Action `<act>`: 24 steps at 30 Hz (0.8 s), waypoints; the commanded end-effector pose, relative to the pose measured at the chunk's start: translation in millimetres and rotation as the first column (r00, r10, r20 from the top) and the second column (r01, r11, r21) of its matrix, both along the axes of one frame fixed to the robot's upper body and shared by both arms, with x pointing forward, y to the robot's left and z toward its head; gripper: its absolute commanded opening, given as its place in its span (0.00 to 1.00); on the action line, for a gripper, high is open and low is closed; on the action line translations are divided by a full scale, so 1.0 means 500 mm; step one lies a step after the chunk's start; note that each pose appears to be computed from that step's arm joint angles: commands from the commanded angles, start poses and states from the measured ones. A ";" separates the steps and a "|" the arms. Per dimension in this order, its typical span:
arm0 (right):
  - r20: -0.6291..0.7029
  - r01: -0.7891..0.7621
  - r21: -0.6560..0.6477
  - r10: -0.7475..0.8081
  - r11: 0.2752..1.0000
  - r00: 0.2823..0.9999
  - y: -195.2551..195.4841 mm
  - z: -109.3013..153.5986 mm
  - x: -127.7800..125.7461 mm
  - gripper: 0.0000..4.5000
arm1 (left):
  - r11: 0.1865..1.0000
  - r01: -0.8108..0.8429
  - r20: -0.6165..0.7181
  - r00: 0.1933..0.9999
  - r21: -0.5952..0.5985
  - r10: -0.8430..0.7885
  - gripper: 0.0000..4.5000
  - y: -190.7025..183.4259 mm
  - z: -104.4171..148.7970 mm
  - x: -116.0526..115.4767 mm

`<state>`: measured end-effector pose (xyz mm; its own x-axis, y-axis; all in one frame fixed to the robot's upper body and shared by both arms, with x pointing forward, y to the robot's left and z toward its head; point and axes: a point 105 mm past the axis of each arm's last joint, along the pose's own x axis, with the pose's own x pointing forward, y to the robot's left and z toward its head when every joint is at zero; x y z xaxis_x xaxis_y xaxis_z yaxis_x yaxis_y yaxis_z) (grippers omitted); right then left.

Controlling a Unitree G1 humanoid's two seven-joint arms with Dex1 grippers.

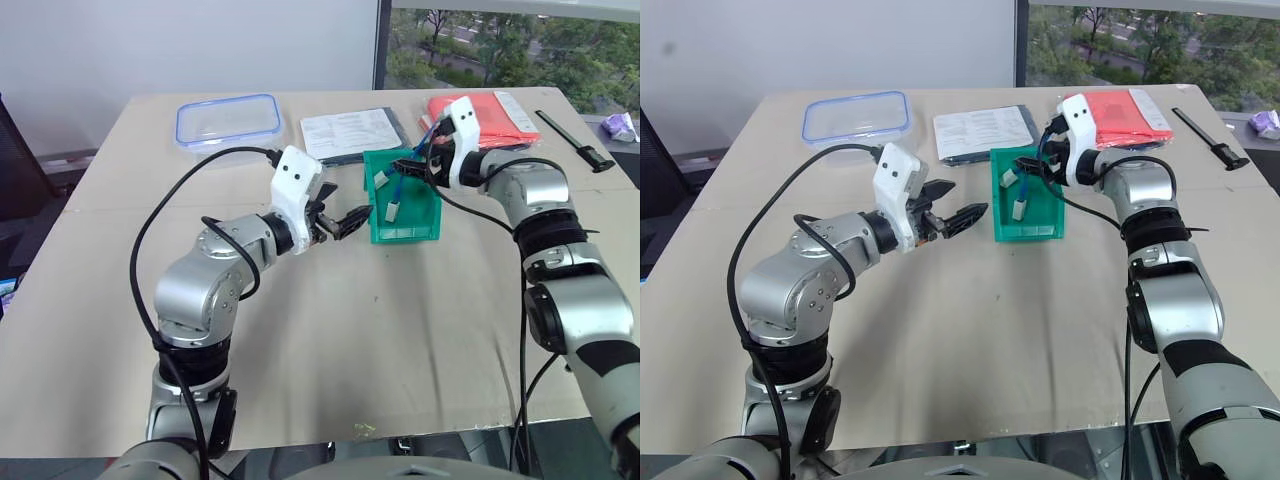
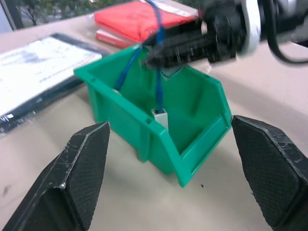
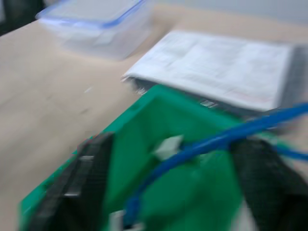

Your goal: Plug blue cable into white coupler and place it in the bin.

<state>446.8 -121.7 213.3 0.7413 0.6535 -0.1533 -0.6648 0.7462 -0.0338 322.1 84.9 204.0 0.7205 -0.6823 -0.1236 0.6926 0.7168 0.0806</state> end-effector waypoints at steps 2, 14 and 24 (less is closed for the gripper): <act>0.068 0.078 -0.002 -0.077 0.997 0.995 -0.081 0.023 -0.038 0.98 | 1.000 -0.003 0.044 0.999 0.006 0.003 0.93 0.008 0.013 -0.016; 0.017 -0.126 0.075 0.125 0.989 0.992 -0.143 -0.172 -0.343 0.98 | 0.982 -0.144 -0.011 0.989 0.122 0.147 0.93 0.110 -0.173 -0.103; 0.001 -0.069 -0.068 0.069 0.995 0.998 -0.208 -0.304 -0.419 1.00 | 0.974 -0.211 -0.073 0.974 0.077 0.217 0.96 0.163 -0.285 -0.221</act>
